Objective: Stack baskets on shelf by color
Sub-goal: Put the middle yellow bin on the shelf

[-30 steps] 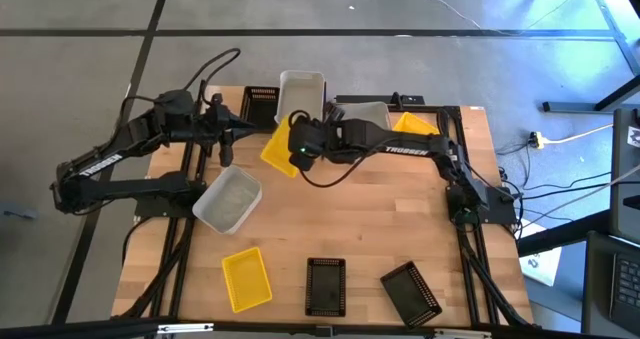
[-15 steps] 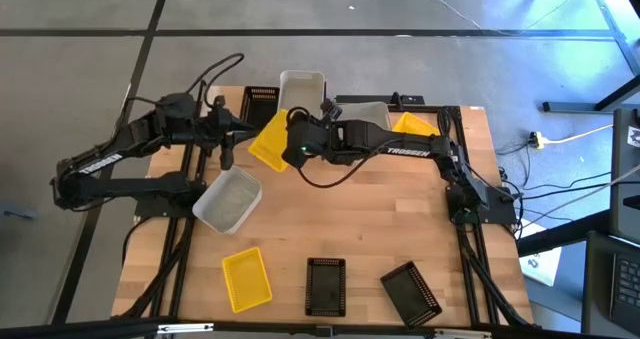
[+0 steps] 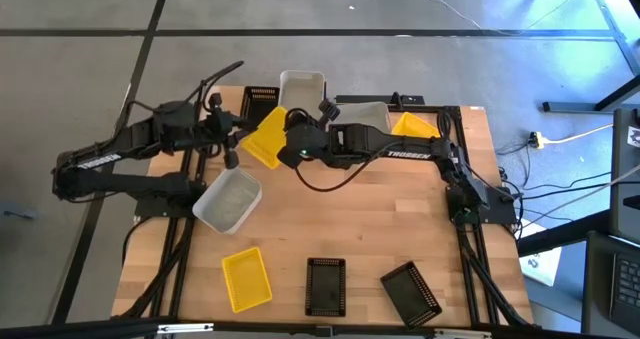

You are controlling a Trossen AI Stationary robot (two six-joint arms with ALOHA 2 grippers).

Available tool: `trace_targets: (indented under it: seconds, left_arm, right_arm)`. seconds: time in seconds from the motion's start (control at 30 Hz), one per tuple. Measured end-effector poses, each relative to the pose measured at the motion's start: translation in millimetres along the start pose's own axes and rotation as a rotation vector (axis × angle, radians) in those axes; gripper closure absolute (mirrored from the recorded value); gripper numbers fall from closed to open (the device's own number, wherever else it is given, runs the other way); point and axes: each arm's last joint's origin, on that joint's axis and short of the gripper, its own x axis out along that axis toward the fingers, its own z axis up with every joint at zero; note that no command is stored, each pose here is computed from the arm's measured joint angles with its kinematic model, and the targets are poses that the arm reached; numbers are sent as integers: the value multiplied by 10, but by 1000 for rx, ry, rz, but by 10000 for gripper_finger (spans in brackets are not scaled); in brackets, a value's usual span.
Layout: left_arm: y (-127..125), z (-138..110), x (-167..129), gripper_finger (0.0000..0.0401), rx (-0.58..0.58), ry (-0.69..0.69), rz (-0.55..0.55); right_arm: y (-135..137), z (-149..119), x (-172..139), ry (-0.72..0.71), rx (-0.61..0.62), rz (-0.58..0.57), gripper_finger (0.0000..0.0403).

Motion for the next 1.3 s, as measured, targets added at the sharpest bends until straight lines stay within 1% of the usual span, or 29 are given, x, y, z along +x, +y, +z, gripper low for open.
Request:
trace_targets:
  seconds: [0.17,0.4,0.53,0.8,1.0,1.17,1.3]
  left_arm:
    - [-21,16,-7,335,10,-6,25]
    - [-58,22,9,335,7,-5,8]
    - [-63,28,21,335,-43,-10,8]
    - [-54,59,10,335,-49,-43,13]
    - [-57,52,24,335,-46,-32,19]
    - [-60,42,68,335,-47,-9,55]
    - [-77,34,122,335,-75,8,52]
  right_arm:
    - [3,0,-1,0,1,5,403]
    - [3,12,0,-9,7,5,403]
    - [3,12,0,-9,4,5,403]
    - [4,16,0,-12,8,6,403]
    - [4,15,0,-11,7,5,403]
    - [1,12,2,-9,4,4,403]
    - [0,15,-2,-11,6,4,403]
